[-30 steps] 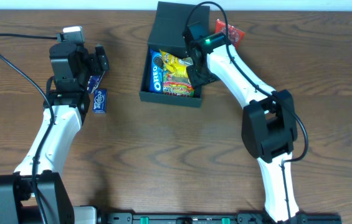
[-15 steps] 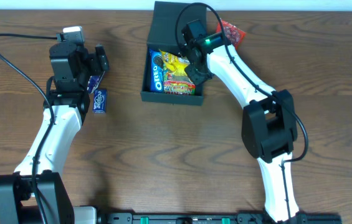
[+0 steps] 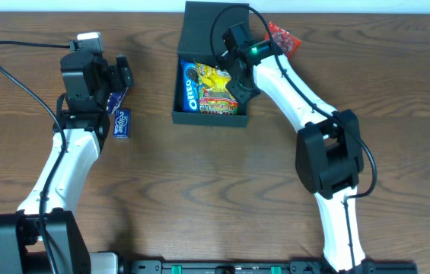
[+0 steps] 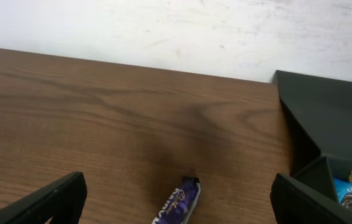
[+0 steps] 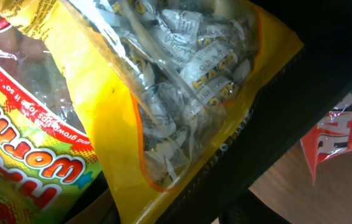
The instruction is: Pack container
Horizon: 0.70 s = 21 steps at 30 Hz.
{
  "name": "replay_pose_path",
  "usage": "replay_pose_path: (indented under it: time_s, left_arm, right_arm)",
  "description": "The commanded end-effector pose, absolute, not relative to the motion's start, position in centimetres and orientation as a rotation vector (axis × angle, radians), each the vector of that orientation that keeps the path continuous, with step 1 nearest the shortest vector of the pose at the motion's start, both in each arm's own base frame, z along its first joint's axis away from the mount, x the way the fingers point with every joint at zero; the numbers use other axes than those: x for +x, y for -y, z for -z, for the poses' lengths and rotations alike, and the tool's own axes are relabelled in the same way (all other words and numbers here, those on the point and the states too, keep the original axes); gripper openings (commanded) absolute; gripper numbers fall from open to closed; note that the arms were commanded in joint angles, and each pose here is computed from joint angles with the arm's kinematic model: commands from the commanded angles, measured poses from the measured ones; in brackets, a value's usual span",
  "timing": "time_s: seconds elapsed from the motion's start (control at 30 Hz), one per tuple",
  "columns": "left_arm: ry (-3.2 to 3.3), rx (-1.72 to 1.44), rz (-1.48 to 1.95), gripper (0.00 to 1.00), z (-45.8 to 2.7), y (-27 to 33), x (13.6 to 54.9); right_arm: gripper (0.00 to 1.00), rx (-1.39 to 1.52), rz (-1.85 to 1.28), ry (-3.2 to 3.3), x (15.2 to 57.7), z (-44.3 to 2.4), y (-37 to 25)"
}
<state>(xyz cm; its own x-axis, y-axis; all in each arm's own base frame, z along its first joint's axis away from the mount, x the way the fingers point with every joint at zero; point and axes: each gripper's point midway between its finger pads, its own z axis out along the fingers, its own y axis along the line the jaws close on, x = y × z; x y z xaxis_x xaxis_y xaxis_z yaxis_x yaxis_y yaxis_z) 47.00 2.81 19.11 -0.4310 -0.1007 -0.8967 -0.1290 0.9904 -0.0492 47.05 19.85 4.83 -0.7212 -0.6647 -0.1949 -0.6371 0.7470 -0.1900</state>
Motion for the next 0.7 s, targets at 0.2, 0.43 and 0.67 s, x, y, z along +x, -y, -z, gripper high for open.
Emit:
replay_pose_path:
  time_s: [0.2, 0.43, 0.67]
  left_arm:
    - [-2.004, -0.143, -0.039, 0.95, -19.9, -2.8, 47.0]
    - [-2.003, -0.143, -0.040, 0.95, -19.9, -2.8, 47.0]
    - [-2.004, -0.143, -0.040, 0.95, -19.9, -2.8, 47.0]
  right_arm:
    - [0.41, -1.181, 0.148, -2.643, 47.2, -4.3, -19.8]
    - [0.40, -1.195, 0.159, -2.639, 47.9, -4.3, -18.0]
    - [0.31, -1.080, 0.009, -2.735, 46.5, -4.0, -18.7]
